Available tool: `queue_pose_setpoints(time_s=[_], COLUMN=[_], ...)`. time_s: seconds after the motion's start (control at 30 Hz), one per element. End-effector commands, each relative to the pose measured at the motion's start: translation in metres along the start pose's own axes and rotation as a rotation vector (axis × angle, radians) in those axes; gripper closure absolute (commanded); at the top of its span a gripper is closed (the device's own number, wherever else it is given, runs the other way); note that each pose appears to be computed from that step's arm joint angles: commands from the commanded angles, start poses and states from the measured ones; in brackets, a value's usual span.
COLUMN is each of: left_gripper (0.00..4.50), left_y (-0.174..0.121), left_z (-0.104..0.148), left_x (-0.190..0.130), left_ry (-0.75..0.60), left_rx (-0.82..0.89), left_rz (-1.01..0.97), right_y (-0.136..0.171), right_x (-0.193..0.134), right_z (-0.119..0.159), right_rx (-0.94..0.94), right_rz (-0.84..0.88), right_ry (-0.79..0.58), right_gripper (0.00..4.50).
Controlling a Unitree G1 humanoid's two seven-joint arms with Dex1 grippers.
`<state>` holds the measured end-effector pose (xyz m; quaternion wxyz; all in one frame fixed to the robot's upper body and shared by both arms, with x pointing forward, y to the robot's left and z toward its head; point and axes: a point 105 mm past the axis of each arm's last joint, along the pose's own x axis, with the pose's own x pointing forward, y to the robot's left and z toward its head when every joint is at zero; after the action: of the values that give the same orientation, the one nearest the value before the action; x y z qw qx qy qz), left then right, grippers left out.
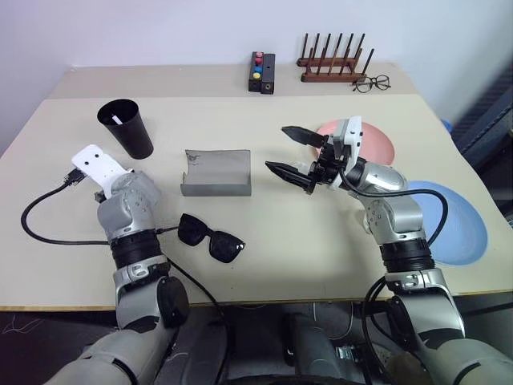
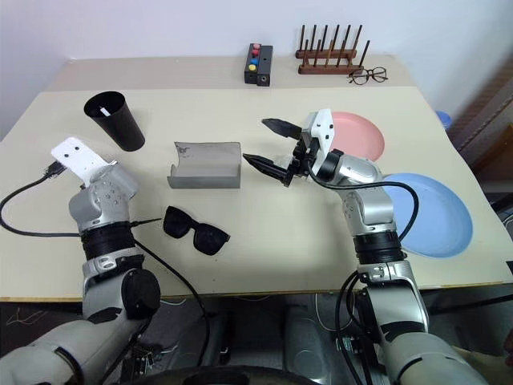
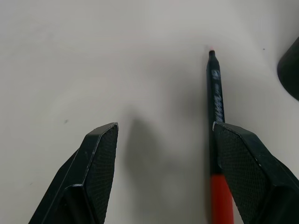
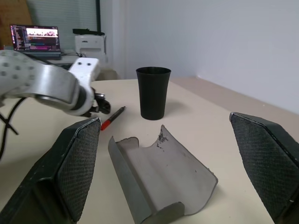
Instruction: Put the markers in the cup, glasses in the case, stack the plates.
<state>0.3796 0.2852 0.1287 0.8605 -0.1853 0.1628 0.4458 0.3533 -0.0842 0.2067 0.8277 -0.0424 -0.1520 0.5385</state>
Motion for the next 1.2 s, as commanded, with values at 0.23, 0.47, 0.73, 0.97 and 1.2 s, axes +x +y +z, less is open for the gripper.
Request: queue_pose_setpoints(time_s=[0.23, 0.47, 0.73, 0.97, 1.2], left_gripper=[1.21, 1.21, 2.06, 4.45, 4.45], left_y=[-0.014, -0.007, -0.002, -0.002, 0.031], left_z=[0.023, 0.011, -0.009, -0.009, 0.011], left_x=[0.007, 0.013, 0.023, 0.024, 0.015], left_ry=[-0.049, 0.0, 0.072, 0.074, -0.077], left_rx=[-0.005, 0.005, 0.022, 0.035, -0.147], left_rz=[-0.002, 0.042, 0.076, 0.083, 0.064], right_y=[0.001, 0.0, 0.0, -0.001, -0.002], right_x=[-0.002, -0.003, -0.003, -0.003, 0.0], right_z=[0.013, 0.013, 0.013, 0.013, 0.013], right_rx=[-0.037, -0.037, -0.038, -0.04, -0.043], right_rz=[-0.011, -0.018, -0.02, -0.025, -0.025], right_ry=[-0.035, -0.033, -0.03, -0.031, -0.036], right_gripper=[0.0, 0.0, 0.0, 0.0, 0.0])
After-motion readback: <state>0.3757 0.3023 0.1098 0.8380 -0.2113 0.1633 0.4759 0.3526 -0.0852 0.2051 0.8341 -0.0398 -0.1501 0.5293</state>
